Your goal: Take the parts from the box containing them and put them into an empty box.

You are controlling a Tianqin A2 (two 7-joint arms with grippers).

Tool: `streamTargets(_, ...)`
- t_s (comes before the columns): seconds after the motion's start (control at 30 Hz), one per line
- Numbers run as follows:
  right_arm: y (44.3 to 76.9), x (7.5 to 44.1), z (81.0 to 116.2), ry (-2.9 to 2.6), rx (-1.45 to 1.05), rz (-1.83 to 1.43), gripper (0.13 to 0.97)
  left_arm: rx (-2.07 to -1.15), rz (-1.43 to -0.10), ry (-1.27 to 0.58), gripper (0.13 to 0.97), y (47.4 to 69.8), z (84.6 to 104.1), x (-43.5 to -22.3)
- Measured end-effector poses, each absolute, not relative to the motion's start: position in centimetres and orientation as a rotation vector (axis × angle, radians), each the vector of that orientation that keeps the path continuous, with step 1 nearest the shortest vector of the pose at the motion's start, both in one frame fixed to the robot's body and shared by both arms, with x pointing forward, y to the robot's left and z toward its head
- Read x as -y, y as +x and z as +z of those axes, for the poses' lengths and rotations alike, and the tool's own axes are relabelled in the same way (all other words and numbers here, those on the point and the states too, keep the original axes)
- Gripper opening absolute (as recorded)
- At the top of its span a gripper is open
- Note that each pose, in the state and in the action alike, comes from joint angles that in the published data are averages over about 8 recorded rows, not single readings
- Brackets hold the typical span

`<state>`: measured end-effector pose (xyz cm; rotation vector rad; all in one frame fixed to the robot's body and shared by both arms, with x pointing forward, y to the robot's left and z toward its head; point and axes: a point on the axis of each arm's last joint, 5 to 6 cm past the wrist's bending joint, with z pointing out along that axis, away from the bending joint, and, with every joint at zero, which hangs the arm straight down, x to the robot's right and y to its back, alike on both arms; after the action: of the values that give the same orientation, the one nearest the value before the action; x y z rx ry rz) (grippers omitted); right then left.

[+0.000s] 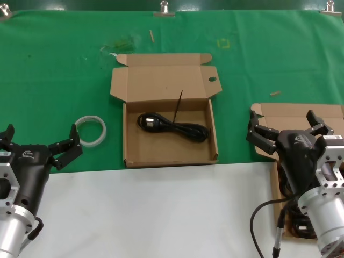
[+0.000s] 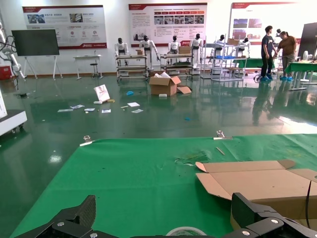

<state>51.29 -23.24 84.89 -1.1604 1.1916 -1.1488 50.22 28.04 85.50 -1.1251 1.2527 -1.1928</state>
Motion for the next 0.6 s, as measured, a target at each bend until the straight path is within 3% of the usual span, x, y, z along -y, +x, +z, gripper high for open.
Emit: streamTargets(0.6, 51.29, 23.24, 84.89, -1.16, -1.192, -1.149, 0.966, -1.253, -1.193, -1.125, 0.966, 50.22, 85.5, -28.04)
